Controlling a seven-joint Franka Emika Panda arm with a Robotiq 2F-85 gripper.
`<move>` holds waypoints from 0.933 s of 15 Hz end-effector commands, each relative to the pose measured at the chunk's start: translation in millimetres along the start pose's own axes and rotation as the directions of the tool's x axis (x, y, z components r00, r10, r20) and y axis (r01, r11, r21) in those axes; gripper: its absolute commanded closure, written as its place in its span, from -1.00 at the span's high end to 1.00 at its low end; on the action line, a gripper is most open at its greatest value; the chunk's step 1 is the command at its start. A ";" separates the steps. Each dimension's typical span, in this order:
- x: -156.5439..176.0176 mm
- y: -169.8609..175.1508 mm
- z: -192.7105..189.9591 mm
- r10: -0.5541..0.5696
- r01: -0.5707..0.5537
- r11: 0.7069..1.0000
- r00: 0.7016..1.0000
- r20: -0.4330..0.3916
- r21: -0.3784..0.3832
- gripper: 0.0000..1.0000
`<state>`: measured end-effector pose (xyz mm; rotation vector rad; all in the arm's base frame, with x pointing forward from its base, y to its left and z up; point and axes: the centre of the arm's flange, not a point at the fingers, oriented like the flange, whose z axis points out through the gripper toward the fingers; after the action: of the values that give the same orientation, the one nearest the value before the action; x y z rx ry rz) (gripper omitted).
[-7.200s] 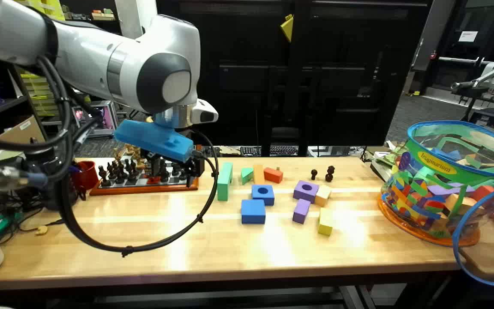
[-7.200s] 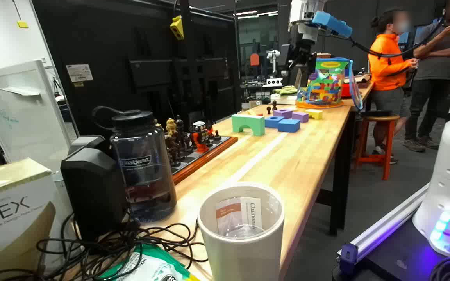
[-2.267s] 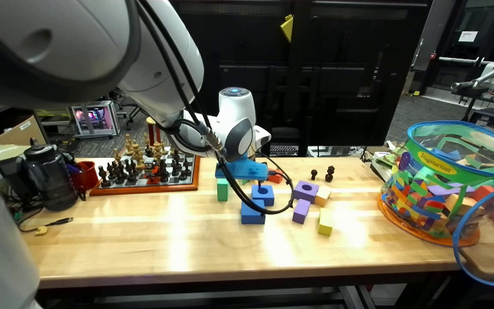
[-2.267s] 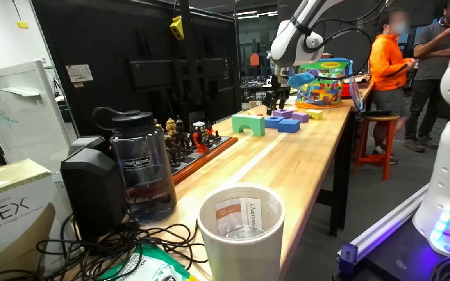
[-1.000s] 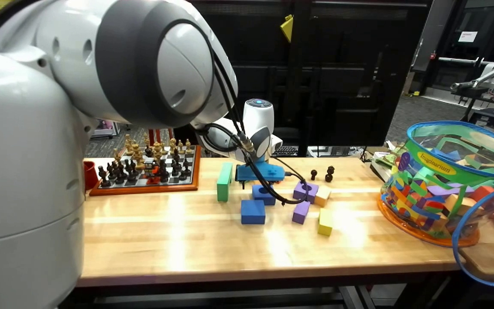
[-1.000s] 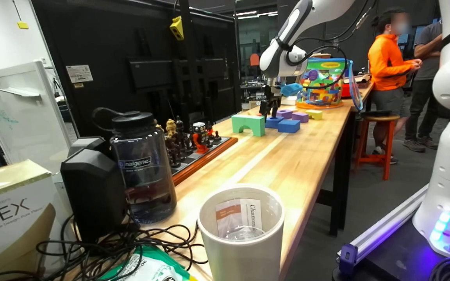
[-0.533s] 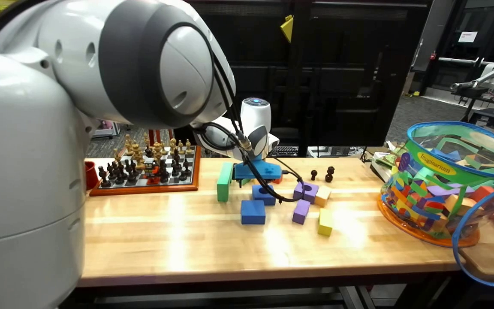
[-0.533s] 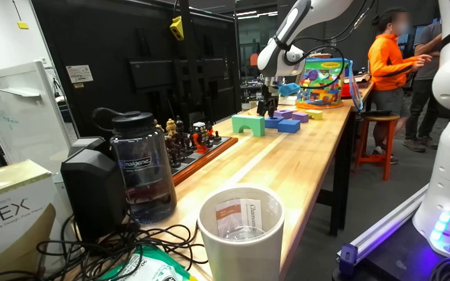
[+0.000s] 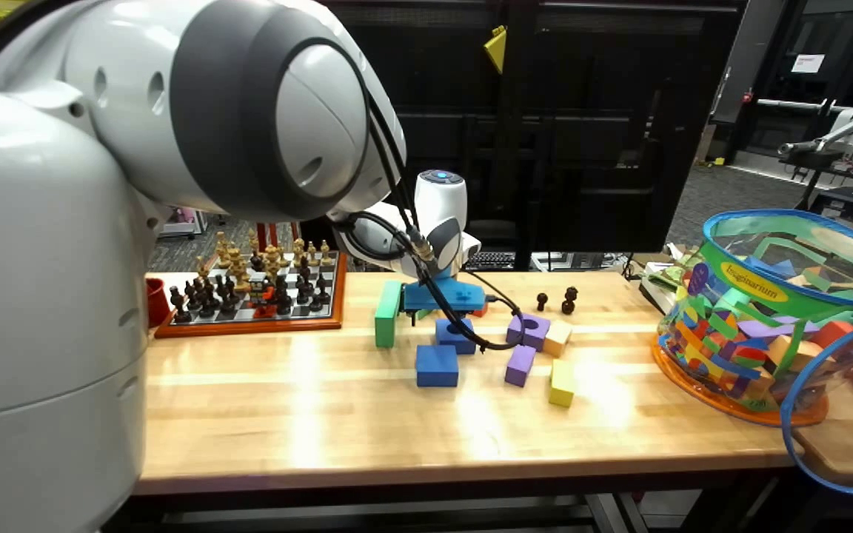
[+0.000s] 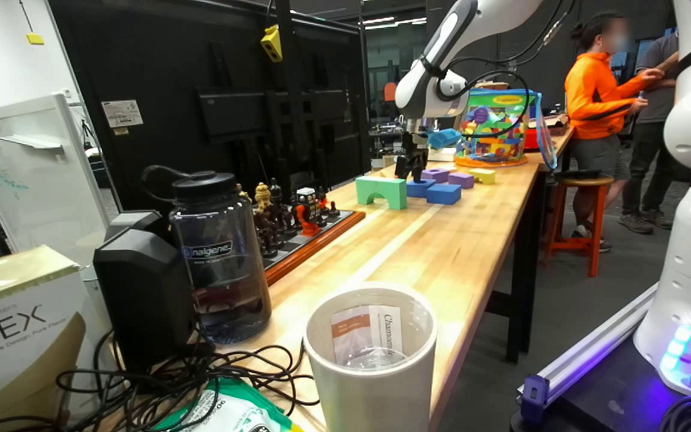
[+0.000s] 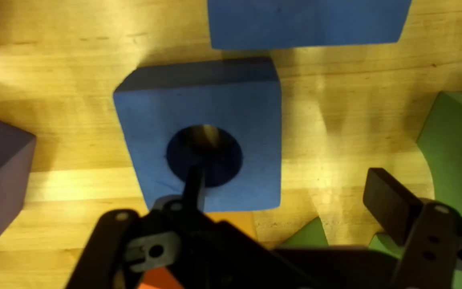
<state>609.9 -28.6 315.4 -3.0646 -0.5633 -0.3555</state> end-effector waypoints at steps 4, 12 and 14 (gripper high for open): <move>-12.9 -3.1 -7.6 -0.013 0.013 1.000 1.000 -0.008 0.010 1.00; -26.3 -7.1 -7.9 -0.011 0.011 1.000 1.000 -0.022 0.004 1.00; -31.4 -8.3 -5.3 -0.010 0.010 1.000 1.000 -0.021 0.004 1.00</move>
<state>597.6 -28.4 309.2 -3.0685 -0.5615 -0.3612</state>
